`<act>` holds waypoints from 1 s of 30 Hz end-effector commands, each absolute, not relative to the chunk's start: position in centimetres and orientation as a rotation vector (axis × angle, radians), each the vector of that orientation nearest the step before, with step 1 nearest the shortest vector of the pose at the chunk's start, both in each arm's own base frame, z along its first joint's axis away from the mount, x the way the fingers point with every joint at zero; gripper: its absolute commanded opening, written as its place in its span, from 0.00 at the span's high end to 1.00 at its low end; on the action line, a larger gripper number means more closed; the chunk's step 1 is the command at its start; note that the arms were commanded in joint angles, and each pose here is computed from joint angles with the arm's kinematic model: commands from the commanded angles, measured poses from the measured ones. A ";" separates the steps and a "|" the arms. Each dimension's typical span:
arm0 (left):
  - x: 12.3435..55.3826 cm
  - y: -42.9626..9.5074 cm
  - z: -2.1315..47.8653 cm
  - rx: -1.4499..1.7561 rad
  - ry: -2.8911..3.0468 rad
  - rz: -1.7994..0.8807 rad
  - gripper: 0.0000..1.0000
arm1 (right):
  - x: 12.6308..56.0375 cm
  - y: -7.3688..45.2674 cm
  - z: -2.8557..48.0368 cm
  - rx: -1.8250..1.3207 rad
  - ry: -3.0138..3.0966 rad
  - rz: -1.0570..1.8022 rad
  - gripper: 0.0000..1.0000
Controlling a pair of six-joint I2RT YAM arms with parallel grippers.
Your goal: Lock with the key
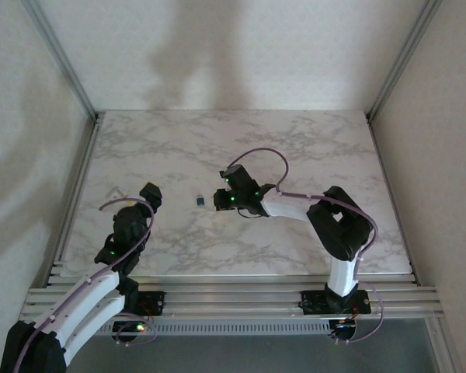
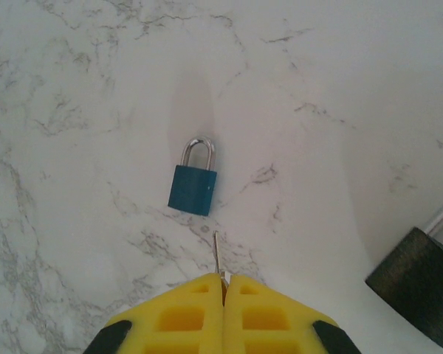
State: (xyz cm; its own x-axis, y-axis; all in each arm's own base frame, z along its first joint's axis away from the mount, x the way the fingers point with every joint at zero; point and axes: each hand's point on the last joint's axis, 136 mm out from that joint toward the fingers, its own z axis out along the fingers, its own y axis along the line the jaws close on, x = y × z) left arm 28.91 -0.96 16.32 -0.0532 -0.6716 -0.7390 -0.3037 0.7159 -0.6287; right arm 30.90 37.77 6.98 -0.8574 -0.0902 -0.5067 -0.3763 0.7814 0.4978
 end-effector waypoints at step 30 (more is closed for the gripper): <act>28.9 -0.7 16.2 -0.813 1.640 -0.348 0.01 | 33.0 41.3 3.2 -0.389 2.626 0.767 1.00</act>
State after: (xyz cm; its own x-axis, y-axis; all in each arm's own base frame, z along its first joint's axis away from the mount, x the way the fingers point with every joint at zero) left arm 28.92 -0.95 16.29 -0.0538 -0.6712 -0.7393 -0.3046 0.7161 -0.6280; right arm 33.49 40.68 3.63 -0.8874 -0.1256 -0.4435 -0.3476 0.8144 0.4648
